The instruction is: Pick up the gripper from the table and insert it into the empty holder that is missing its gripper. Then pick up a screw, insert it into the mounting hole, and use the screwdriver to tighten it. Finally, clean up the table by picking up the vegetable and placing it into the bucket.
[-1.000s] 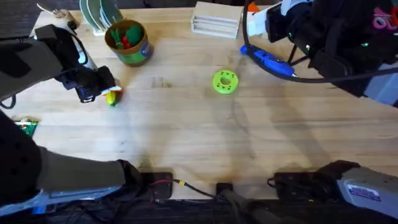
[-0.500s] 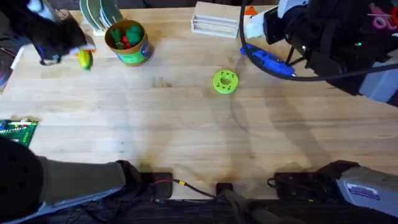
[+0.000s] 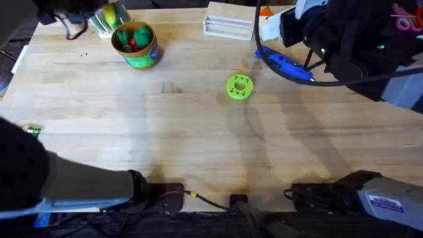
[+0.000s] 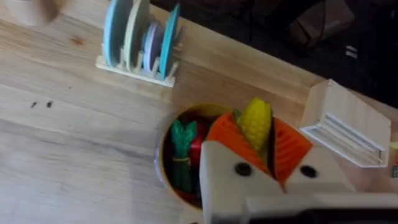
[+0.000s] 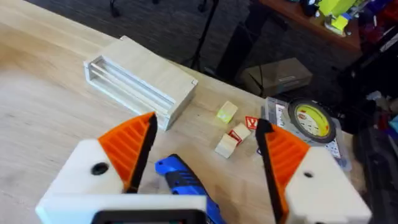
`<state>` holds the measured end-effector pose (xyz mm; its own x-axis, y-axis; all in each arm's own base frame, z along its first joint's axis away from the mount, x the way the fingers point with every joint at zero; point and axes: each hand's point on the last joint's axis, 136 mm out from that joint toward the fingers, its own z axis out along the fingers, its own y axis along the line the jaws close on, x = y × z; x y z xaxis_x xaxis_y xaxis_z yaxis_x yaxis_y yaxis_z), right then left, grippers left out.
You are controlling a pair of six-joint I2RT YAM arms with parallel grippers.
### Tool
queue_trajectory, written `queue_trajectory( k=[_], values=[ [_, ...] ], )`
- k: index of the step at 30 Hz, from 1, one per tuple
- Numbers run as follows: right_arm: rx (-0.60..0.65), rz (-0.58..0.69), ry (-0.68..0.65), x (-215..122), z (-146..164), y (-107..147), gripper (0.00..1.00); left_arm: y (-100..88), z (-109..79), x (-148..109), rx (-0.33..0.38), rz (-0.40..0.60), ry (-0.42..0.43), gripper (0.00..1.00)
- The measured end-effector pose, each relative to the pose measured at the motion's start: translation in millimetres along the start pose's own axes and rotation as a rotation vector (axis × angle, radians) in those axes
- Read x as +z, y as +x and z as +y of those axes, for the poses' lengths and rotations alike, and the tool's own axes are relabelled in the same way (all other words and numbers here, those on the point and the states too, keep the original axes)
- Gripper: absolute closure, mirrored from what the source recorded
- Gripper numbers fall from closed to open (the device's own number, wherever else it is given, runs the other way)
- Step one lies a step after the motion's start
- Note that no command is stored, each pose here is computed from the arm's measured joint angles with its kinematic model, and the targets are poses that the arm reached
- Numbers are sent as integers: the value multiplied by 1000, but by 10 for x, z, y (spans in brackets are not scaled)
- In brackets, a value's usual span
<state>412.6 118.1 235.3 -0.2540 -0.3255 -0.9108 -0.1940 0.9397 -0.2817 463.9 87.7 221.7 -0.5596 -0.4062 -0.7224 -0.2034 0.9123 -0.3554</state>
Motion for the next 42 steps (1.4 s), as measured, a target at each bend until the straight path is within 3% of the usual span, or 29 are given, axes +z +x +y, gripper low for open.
queue_trajectory(
  k=[4,9,16,22,24,27,33,38,42],
  values=[
    [0,0,0,0,1,0,10,219,-99,274,-4,69,27,969],
    [0,0,0,0,0,0,10,499,-8,499,-32,163,8,969],
    [0,0,0,0,0,0,9,634,64,564,-52,209,-13,949],
    [0,0,0,0,1,-1,10,643,92,563,-52,211,-29,627],
    [0,-1,0,0,-1,-3,10,673,102,554,-60,223,-35,428],
    [0,-1,0,0,-1,-3,10,738,117,532,-49,251,-42,51],
    [0,-2,0,-43,-16,-24,11,674,24,216,36,251,-35,6],
    [-15,56,-12,-263,-92,-93,11,440,-179,-337,135,170,-12,6],
    [-36,136,-30,-498,-170,-161,11,377,-341,-869,204,120,1,6]
  ],
)
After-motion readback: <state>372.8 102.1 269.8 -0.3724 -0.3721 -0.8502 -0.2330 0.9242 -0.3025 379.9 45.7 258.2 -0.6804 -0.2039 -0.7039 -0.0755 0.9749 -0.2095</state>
